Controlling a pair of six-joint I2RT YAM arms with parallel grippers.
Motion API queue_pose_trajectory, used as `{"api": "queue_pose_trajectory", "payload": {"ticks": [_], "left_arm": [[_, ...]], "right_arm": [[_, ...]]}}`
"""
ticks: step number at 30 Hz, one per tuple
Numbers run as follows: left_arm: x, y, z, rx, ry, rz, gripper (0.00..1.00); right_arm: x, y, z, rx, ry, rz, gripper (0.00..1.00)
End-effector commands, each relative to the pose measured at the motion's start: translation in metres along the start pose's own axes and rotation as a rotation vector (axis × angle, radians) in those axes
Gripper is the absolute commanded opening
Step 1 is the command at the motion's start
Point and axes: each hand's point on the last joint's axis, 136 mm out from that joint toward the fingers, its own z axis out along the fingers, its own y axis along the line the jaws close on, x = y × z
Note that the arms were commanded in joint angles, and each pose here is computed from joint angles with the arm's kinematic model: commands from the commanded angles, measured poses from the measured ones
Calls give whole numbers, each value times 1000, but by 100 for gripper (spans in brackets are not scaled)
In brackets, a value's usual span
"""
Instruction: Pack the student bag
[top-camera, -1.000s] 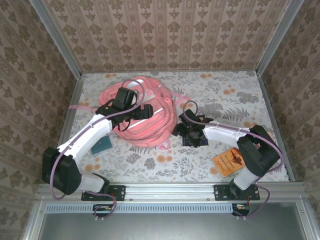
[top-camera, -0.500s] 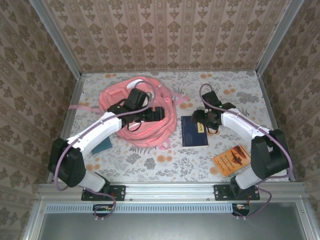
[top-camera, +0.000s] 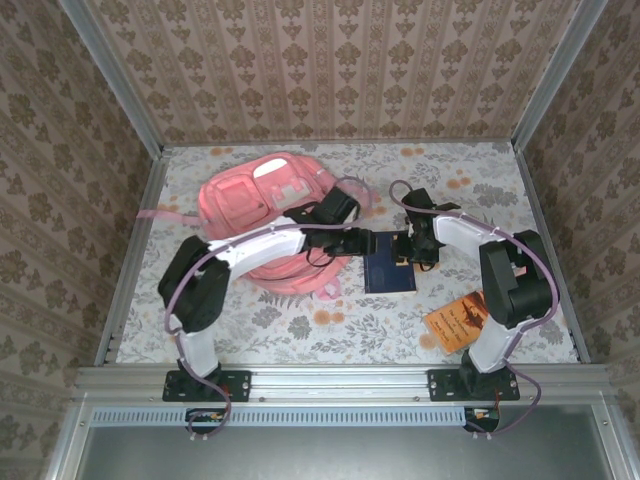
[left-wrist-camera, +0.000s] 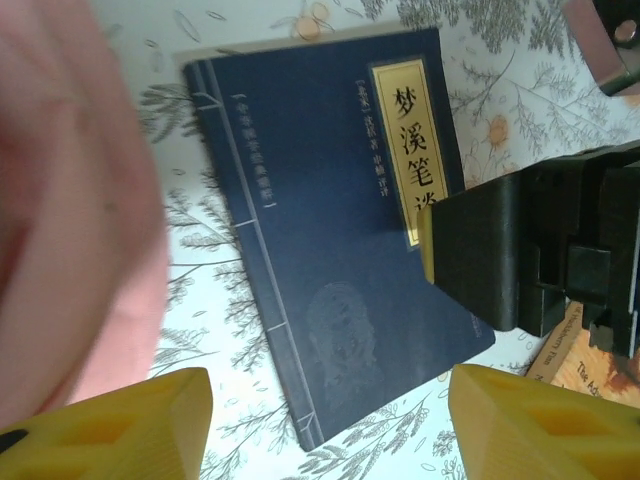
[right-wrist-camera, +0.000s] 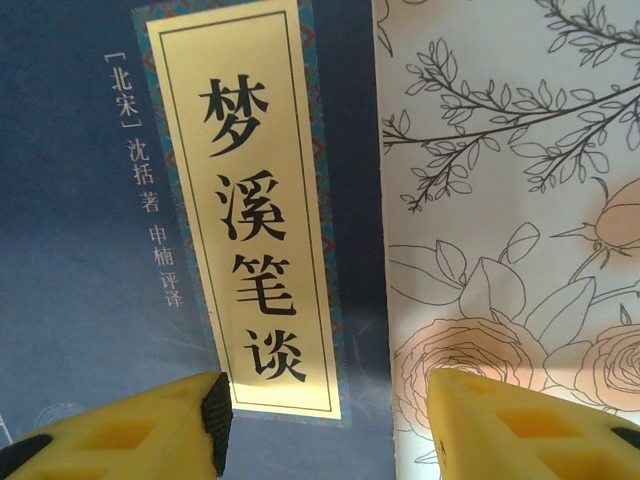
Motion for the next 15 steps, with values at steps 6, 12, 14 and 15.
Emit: {"api": "queue_pose_trajectory", "payload": {"ticks": [6,12,14,15], "left_arm": [[13,13,36,-98,95,-3,52],[12,17,60,-104,121,1,36],[12,26,65,-153,130,4,33],[13,30,68,-166,136,5,32]], "right_arm": [[5,4,8,-35,44,-8,48],[7,3,9,-33,48,-6,47],[7,3,10,-36,51,-5,46],[7,4,11,-40,52,-4,46]]}}
